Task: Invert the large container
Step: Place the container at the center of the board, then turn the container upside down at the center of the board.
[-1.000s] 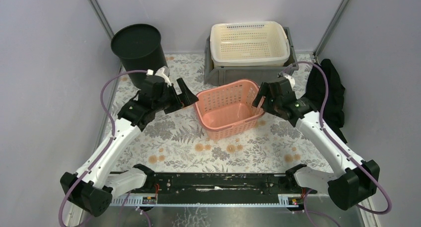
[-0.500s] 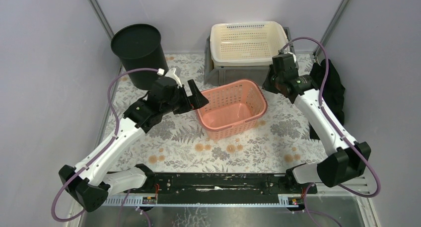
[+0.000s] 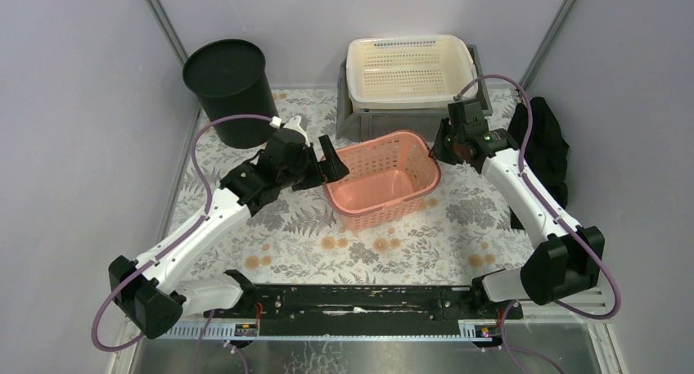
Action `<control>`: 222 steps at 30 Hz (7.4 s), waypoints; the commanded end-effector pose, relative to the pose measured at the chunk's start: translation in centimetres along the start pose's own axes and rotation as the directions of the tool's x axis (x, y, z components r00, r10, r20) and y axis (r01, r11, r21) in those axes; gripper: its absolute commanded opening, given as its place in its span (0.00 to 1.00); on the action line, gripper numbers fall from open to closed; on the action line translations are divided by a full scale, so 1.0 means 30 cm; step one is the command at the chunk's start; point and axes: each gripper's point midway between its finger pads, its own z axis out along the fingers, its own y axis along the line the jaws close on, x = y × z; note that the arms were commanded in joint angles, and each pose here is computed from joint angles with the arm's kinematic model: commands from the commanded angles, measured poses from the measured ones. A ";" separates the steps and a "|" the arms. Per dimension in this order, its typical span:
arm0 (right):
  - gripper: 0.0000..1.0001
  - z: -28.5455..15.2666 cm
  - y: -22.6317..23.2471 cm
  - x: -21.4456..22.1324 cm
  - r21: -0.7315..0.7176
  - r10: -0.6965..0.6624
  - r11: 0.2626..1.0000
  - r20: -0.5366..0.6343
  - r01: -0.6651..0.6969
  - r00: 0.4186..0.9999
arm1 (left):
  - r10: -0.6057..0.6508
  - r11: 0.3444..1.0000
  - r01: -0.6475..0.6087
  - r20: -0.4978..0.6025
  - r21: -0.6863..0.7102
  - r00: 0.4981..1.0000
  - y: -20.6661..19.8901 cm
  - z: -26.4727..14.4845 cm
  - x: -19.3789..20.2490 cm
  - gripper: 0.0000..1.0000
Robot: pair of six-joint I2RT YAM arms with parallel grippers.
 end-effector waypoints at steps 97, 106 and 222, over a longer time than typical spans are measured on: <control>0.73 -0.174 -0.047 0.064 -0.033 -0.047 0.998 0.031 0.048 0.998 | 0.083 0.995 -0.080 0.051 -0.061 0.995 -0.032 0.055 -0.047 1.00; 0.76 -0.188 -0.030 0.049 -0.049 -0.052 0.997 0.033 0.054 0.998 | 0.063 0.997 -0.060 0.060 -0.053 0.996 -0.003 -0.021 -0.022 1.00; 0.05 0.049 0.836 0.402 -0.175 -0.380 0.919 -0.156 0.353 0.912 | -0.031 0.998 0.022 0.186 0.052 0.982 0.095 -0.415 0.037 1.00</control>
